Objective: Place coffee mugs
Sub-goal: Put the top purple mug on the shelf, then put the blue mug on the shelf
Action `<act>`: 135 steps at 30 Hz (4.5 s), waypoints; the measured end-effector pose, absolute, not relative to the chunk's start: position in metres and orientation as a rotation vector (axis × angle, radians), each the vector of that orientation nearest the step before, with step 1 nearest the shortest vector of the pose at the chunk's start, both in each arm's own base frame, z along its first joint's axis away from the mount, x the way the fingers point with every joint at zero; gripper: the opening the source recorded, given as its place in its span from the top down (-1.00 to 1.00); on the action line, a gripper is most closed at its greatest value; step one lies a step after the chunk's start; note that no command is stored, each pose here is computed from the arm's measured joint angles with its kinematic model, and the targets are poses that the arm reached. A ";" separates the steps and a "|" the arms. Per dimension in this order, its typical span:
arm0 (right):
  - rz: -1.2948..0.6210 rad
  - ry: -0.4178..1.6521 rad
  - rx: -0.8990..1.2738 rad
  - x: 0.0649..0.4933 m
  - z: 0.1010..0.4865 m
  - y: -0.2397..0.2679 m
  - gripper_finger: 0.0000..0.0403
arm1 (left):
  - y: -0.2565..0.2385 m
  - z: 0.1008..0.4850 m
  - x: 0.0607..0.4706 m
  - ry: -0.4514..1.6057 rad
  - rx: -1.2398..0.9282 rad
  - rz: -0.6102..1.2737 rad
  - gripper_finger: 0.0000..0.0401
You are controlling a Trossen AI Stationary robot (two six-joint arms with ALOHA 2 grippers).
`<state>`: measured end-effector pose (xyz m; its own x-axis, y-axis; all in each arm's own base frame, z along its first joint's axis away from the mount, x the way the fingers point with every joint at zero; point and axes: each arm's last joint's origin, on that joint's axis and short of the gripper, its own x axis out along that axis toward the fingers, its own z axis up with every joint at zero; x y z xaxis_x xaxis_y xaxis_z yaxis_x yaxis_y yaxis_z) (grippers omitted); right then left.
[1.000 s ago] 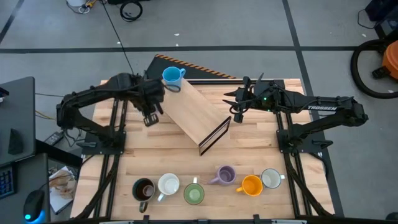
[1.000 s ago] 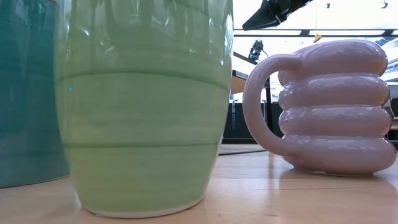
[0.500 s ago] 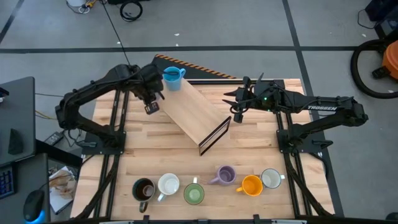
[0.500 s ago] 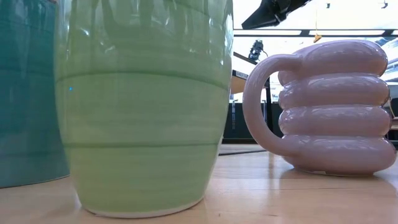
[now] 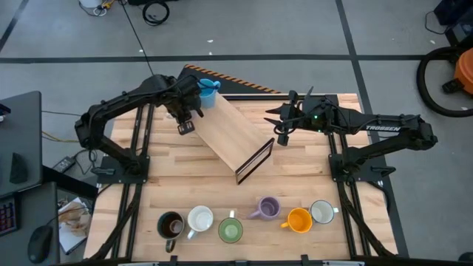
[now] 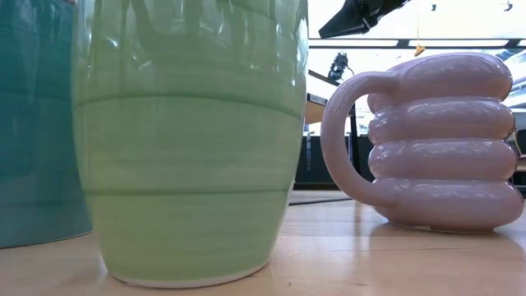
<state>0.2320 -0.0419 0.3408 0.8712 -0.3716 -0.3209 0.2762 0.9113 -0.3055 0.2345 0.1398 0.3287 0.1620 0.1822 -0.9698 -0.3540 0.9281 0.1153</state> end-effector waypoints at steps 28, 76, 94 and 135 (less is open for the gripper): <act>-0.336 0.383 -0.247 0.232 0.341 -0.042 0.41 | 0.146 0.327 0.238 1.370 0.007 0.425 0.35; -0.321 0.381 -0.253 0.233 0.341 -0.036 0.41 | 0.141 0.330 0.245 1.413 0.327 0.329 0.30; -0.321 0.382 -0.260 0.233 0.341 -0.036 0.41 | 0.109 0.405 0.230 1.145 0.346 0.439 -0.07; -0.143 1.009 0.195 0.216 0.292 0.053 0.41 | 0.017 0.360 0.265 1.112 0.308 0.071 0.02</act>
